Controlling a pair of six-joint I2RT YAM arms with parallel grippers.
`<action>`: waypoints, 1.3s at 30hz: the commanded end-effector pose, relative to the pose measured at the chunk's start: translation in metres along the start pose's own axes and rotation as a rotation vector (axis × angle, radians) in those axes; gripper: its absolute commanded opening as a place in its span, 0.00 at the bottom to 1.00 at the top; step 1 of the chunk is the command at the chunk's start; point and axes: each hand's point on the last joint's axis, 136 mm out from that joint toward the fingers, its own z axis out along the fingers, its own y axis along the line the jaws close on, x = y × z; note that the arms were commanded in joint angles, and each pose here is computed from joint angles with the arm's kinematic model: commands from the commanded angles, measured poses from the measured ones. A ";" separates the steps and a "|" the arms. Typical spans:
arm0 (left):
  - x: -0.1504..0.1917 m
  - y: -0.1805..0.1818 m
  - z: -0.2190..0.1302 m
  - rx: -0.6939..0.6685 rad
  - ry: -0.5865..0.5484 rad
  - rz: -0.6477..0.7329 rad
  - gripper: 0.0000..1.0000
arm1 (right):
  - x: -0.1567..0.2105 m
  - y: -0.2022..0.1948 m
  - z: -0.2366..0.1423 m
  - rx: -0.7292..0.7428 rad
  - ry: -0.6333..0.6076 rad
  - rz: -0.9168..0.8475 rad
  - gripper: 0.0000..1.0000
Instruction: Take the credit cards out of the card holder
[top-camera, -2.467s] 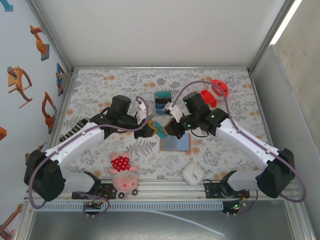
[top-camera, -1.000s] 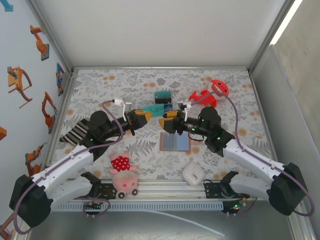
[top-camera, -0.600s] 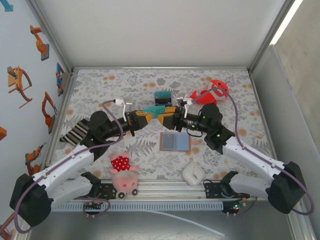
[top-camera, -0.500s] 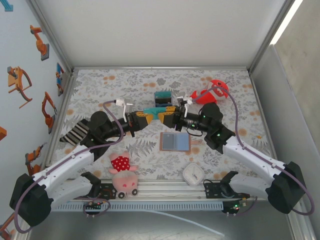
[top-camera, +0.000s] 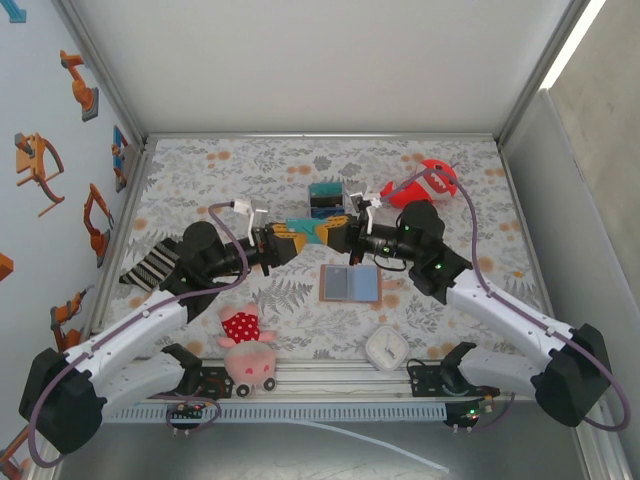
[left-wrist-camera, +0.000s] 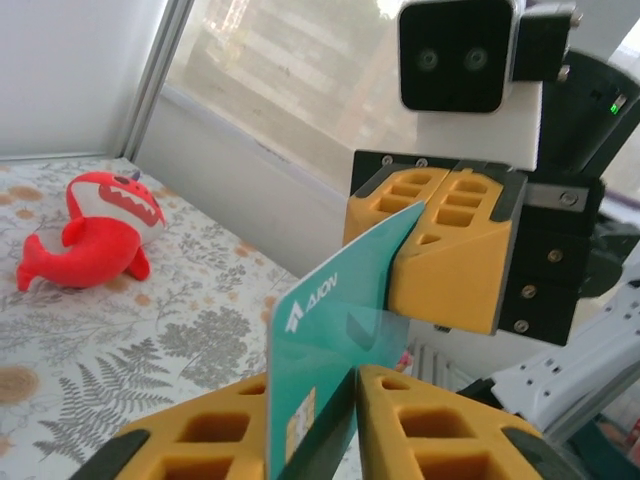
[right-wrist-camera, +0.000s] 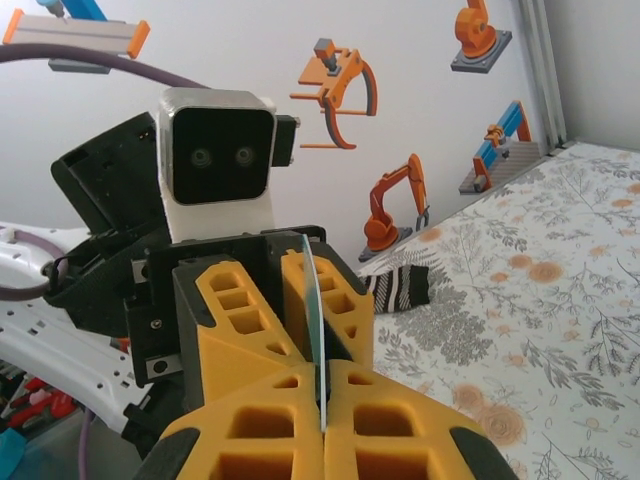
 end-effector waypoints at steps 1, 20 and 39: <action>-0.005 -0.011 -0.003 0.011 0.019 0.054 0.40 | -0.012 0.011 -0.006 -0.003 -0.006 -0.065 0.00; -0.006 -0.013 -0.014 -0.077 0.257 0.325 0.75 | 0.011 0.013 -0.026 0.067 0.118 -0.117 0.00; 0.015 -0.014 0.014 0.126 0.543 0.434 0.54 | 0.031 0.013 -0.018 0.016 0.263 -0.091 0.00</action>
